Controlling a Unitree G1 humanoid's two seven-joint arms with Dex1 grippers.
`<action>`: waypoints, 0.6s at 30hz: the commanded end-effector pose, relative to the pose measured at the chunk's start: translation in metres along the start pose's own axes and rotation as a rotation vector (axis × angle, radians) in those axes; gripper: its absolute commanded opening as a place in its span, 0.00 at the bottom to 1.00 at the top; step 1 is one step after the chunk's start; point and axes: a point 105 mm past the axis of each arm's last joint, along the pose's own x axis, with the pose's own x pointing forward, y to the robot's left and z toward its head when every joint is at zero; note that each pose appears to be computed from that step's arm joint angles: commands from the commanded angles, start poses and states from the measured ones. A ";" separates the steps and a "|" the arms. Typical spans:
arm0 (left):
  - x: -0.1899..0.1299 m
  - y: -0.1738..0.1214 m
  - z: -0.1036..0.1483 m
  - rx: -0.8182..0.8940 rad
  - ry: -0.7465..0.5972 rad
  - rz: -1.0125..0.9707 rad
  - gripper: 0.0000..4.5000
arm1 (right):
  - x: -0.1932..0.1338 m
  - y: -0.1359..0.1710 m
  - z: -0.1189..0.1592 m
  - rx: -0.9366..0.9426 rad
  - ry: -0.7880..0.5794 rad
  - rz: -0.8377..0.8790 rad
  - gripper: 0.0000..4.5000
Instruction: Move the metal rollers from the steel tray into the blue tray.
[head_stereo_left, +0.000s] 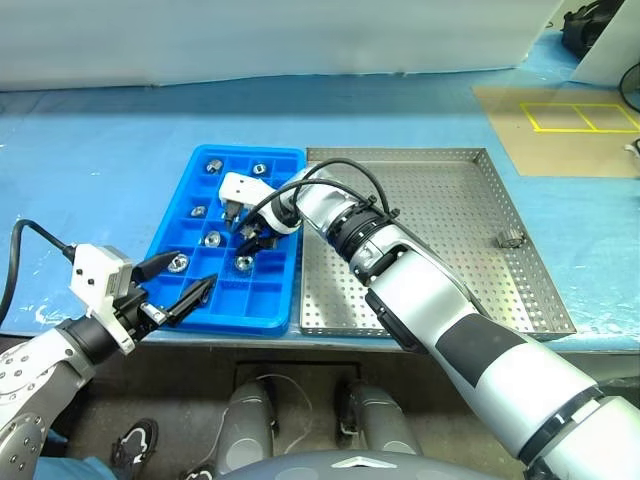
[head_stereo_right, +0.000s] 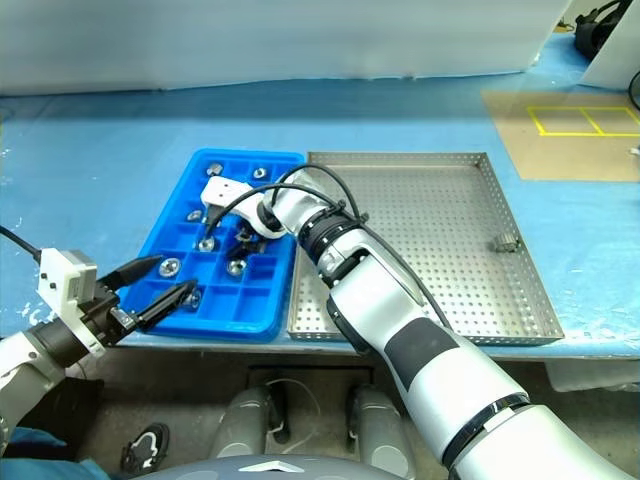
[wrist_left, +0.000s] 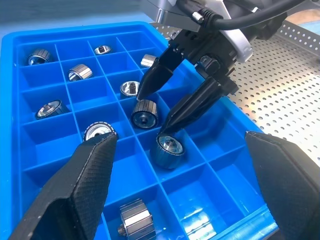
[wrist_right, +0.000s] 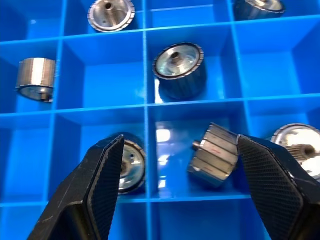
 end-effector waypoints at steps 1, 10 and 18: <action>-0.001 -0.005 0.007 0.039 -0.018 -0.021 0.96 | 0.005 0.009 0.020 -0.051 -0.053 0.020 0.82; 0.001 -0.006 0.007 0.043 -0.015 -0.029 0.96 | 0.009 0.012 0.008 -0.074 -0.018 0.039 0.82; 0.001 -0.006 0.004 0.040 -0.010 -0.030 0.96 | 0.008 -0.007 0.003 -0.027 -0.021 -0.108 0.82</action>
